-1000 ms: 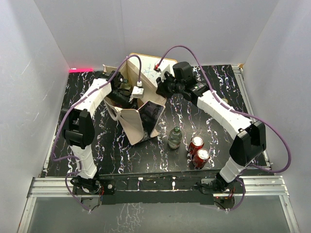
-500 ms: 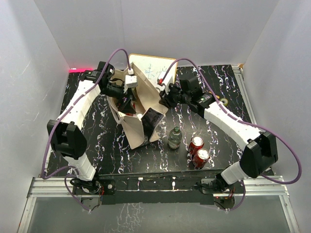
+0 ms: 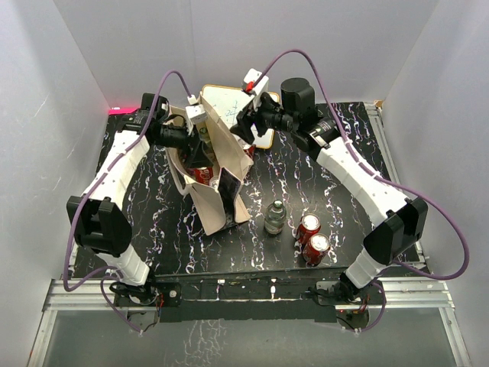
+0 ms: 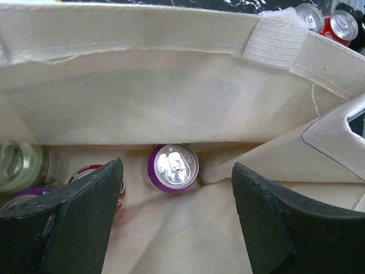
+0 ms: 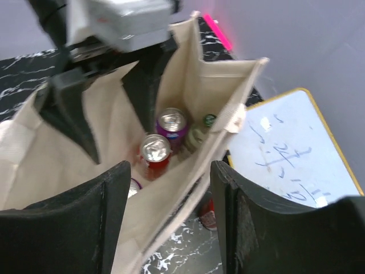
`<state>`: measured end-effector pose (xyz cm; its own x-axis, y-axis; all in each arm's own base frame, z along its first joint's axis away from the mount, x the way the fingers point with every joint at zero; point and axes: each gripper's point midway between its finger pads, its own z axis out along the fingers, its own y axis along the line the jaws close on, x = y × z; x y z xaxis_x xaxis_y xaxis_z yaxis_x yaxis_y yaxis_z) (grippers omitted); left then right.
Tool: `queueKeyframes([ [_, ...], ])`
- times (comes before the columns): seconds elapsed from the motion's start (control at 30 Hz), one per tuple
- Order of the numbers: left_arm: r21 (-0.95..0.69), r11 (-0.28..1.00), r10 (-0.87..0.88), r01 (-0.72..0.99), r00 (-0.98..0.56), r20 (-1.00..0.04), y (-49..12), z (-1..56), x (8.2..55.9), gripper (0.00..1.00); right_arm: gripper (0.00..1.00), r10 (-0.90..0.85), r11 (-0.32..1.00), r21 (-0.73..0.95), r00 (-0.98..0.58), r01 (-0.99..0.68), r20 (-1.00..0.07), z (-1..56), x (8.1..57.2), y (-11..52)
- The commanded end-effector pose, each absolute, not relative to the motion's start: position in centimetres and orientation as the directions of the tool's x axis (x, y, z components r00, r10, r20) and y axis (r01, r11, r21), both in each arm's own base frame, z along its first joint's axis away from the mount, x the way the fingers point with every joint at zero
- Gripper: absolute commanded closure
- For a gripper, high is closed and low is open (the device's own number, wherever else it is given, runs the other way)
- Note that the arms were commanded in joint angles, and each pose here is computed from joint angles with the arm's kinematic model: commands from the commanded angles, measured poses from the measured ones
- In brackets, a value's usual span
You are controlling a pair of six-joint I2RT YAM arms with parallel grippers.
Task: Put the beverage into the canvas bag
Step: Adjust the drink in the canvas bag.
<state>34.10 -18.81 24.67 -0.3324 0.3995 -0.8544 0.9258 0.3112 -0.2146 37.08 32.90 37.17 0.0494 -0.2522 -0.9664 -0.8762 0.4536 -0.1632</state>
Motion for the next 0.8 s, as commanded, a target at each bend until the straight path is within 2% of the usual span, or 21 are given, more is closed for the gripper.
queueKeyframes([
  [0.0, -0.203, 0.397, 0.323, 0.895, -0.343, -0.882, -17.3, 27.9, 34.2, 0.28, 0.45, -0.233, 0.337, -0.173, 0.096, -0.926, -0.968, 38.4, 33.8, 35.1],
  [0.1, -0.194, 0.443, 0.322, 0.876, -0.357, -0.877, -16.3, 28.0, 34.6, 0.29, 0.53, -0.264, 0.265, -0.150, 0.079, -0.953, -0.961, 36.6, 32.2, 36.2],
  [0.23, -0.187, 0.478, 0.343, 0.858, -0.378, -0.860, -15.6, 27.6, 34.4, 0.31, 0.59, -0.326, 0.164, -0.119, 0.060, -0.979, -0.944, 33.9, 30.3, 37.2],
  [0.43, -0.163, 0.470, 0.393, 0.868, -0.371, -0.842, -15.0, 26.3, 33.6, 0.31, 0.61, -0.431, 0.010, -0.068, 0.057, -0.998, -0.901, 30.1, 26.2, 37.4],
  [0.77, -0.149, 0.478, 0.429, 0.866, -0.378, -0.820, -14.5, 24.8, 33.6, 0.31, 0.66, -0.511, -0.139, -0.072, 0.133, -0.988, -0.849, 26.3, 21.2, 37.1],
])
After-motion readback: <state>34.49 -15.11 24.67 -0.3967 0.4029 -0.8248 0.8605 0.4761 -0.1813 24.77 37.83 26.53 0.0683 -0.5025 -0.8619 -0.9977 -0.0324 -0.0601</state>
